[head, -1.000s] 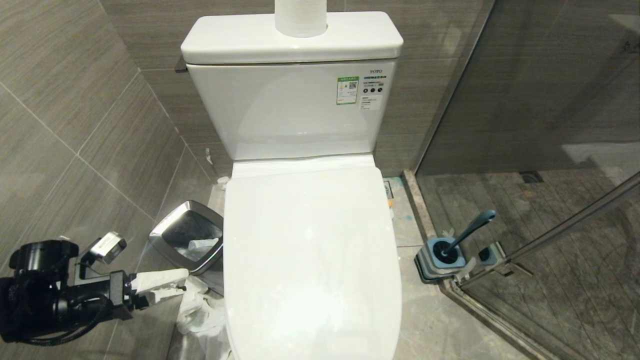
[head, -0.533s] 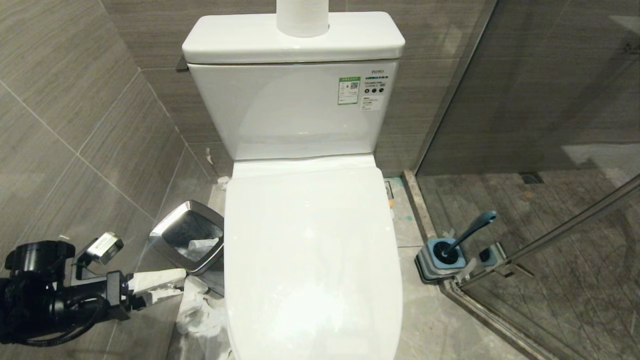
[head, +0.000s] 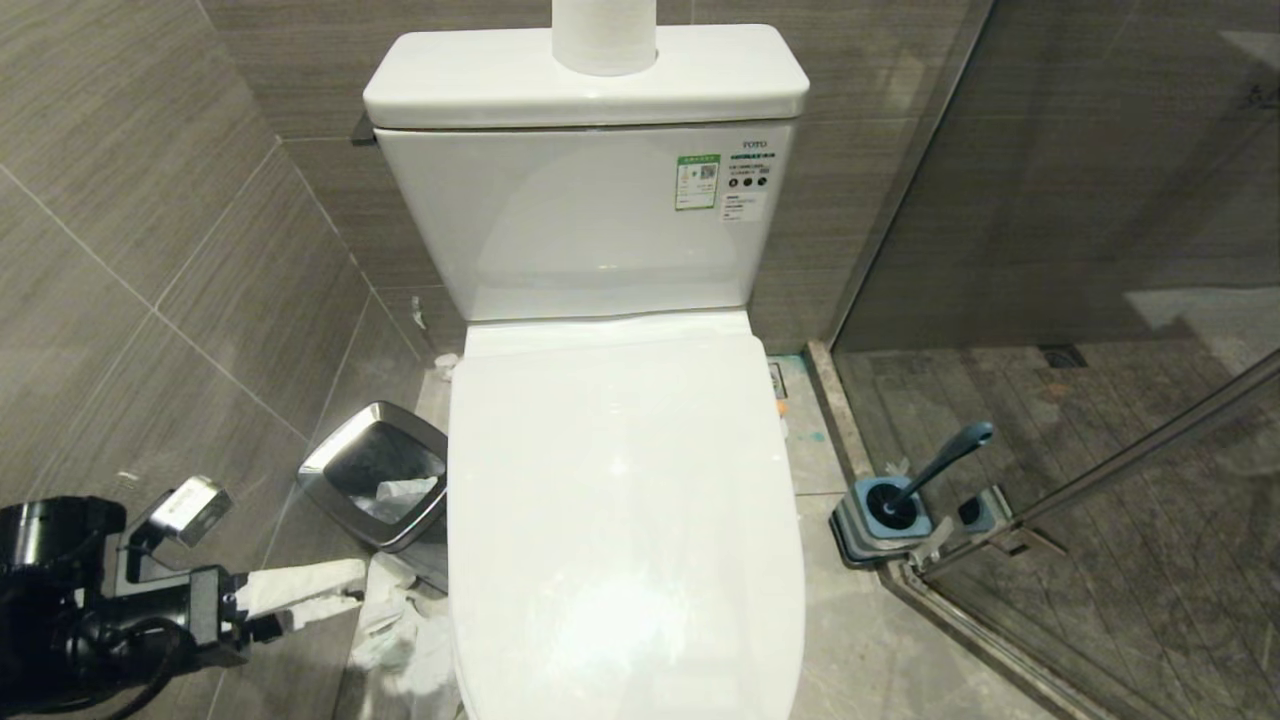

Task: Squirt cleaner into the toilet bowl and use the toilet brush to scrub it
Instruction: Use the left hand to lift the toilet lid slightly

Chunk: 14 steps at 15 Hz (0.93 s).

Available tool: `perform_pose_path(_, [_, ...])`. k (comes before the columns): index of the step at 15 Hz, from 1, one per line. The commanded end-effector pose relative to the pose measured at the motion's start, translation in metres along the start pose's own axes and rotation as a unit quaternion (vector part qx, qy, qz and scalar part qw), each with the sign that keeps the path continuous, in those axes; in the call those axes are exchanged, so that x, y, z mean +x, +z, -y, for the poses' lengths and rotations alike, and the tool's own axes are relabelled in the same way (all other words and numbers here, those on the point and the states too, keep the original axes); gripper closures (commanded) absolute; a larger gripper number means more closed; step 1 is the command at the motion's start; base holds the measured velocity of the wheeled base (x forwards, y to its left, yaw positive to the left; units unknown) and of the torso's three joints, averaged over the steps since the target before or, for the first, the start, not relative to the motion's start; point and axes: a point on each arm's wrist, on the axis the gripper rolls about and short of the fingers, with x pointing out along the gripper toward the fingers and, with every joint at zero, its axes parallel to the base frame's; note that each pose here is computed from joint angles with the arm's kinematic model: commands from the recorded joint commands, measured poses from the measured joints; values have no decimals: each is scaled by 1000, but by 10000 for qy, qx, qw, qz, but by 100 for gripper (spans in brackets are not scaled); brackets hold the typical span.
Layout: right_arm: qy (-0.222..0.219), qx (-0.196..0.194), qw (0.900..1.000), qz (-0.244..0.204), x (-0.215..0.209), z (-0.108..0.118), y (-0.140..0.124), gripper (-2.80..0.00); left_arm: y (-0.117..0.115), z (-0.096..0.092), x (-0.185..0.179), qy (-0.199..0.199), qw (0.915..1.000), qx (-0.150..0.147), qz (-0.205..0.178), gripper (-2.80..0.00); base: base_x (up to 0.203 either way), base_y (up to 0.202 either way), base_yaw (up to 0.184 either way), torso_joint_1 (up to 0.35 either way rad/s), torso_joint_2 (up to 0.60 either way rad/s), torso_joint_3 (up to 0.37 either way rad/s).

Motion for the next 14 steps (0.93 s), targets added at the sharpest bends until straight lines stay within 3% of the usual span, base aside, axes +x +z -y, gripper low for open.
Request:
perform_pose_path(1, [2, -5, 10000, 0, 0, 0, 0, 0, -23, 17, 3, -202, 9996, 7, -177, -280, 0, 0, 0, 0, 0, 0])
perform_pose_path(4, [3, -5, 10000, -7, 0, 0, 0, 0, -36, 29, 8, -359, 9986, 73, -384, -280, 0, 0, 0, 0, 0, 0])
perform_pose_path(14, [4, -5, 10000, -7, 0, 0, 0, 0, -34, 12, 25, -448, 9964, -107, -717, -280, 0, 0, 0, 0, 0, 0])
